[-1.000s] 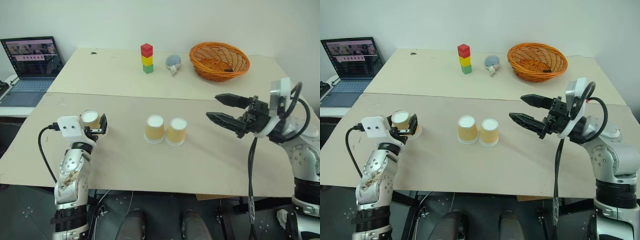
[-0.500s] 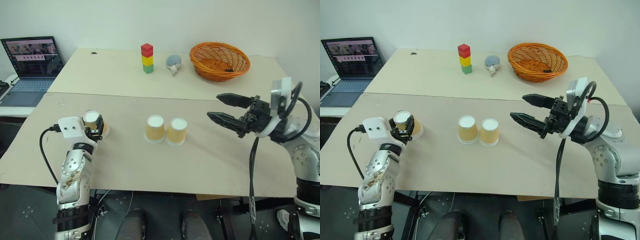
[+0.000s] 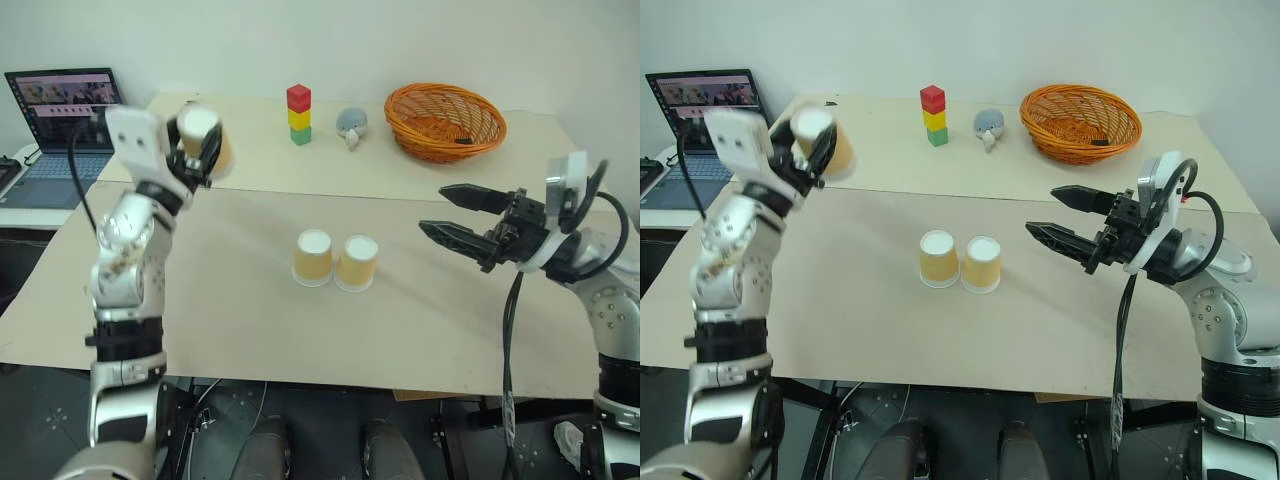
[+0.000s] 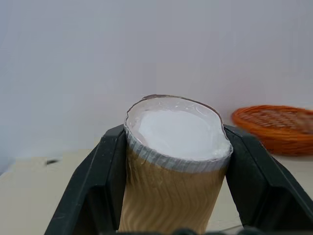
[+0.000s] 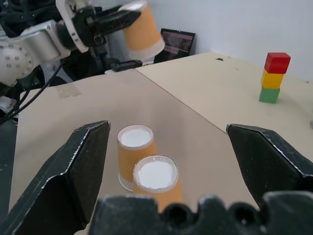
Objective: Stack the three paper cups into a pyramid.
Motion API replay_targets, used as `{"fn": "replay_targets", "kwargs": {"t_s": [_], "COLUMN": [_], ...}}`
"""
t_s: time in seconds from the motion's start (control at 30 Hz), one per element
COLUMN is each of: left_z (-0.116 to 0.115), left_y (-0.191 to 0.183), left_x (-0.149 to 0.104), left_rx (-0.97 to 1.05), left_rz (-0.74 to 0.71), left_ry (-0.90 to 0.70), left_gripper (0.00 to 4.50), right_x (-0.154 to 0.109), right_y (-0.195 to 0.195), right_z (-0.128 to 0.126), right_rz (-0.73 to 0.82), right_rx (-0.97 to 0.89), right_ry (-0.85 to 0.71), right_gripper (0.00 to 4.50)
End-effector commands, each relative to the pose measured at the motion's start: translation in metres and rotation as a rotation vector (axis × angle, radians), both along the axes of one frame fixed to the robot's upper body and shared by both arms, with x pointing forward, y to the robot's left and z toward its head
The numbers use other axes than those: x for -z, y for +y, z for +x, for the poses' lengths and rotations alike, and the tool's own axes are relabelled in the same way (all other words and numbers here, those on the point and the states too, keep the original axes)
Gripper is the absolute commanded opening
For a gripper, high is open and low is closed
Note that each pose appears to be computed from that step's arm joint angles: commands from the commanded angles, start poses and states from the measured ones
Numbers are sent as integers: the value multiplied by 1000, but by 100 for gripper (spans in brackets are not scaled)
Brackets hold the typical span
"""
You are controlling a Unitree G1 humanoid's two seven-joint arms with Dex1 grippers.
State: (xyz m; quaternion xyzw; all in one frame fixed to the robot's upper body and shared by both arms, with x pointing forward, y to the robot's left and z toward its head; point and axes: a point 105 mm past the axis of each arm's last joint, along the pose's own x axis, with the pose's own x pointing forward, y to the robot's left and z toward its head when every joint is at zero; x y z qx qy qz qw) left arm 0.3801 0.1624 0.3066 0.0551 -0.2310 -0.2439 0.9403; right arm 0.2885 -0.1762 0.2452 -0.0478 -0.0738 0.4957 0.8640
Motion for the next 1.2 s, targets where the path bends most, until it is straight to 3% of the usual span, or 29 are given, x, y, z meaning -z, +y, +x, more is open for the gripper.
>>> {"fn": "replay_targets", "kwargs": {"t_s": [0.03,0.37,0.57,0.73,0.9,1.2], "left_z": [-13,-30,-35,-23,-14,-24], "left_y": [-44,-113,-134,-122,-109,-105], "left_x": [3,15,30,52,48,56], "left_rx": [307,796,924,867,818,843], "left_rz": [102,166,215,276,244,238], "left_ry": [25,117,167,221,227,254], "left_gripper": [241,241,241,241,241,241], "right_x": [-3,15,18,20,22,17], "right_y": [-11,-25,-27,-29,-28,-27], "right_z": [-7,-16,-23,-28,-26,-23], "right_rz": [-39,-52,-57,-56,-60,-53], "right_rx": [39,159,193,218,222,210], "right_ry": [-31,-5,0,9,11,4], "right_gripper": [450,450,450,450,450,450]}}
